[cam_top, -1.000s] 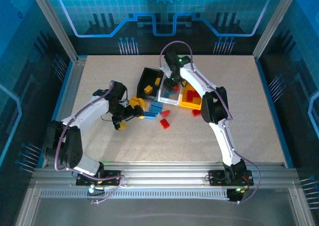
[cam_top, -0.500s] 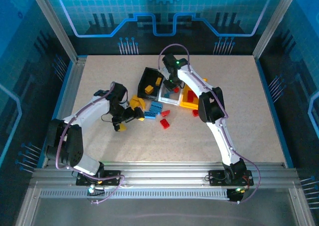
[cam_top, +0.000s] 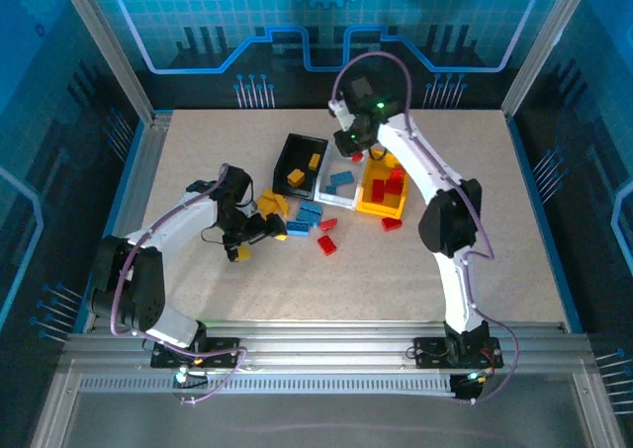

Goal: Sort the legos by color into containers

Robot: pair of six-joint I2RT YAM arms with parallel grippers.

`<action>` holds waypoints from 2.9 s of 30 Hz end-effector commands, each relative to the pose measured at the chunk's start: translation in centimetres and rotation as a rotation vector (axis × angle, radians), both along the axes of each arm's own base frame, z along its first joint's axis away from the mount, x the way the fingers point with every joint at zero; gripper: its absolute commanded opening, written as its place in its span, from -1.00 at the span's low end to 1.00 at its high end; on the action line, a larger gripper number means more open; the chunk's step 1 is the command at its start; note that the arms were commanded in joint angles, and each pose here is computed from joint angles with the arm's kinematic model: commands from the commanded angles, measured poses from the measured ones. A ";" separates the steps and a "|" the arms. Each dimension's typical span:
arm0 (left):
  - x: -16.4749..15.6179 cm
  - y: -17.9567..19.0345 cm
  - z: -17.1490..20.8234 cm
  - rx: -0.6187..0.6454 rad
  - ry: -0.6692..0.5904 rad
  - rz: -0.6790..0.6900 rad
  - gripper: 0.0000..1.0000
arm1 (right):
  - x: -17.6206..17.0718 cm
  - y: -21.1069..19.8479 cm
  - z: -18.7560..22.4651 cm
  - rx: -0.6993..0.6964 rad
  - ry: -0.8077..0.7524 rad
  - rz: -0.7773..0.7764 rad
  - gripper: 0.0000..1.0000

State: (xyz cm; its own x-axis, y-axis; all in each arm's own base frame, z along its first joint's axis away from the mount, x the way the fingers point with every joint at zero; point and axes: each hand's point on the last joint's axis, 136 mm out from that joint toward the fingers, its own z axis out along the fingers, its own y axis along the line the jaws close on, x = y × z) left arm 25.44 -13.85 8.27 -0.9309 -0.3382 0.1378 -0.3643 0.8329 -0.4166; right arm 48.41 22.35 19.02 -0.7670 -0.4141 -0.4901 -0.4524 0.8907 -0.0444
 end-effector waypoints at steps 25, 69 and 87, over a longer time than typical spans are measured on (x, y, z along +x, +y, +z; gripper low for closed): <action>5.3 2.5 1.9 0.048 -0.075 0.095 0.98 | -11.1 -8.1 -1.9 0.256 0.192 -0.297 0.15; 9.1 3.4 -3.2 0.152 0.001 0.023 -0.44 | -19.8 -4.5 -3.5 0.330 0.329 -0.256 0.13; 19.8 -2.9 5.6 -0.038 -0.208 0.006 -0.36 | -21.3 -5.2 -3.9 0.344 0.334 -0.295 0.13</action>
State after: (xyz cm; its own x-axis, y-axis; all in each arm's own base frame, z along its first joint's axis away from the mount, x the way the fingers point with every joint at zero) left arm 45.10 -14.73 15.39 -0.9192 -0.3734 -0.1249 -0.2640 0.8199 -0.5079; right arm 27.77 17.00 14.40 -0.9661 -0.0344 -0.2557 -0.1281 0.9241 0.3600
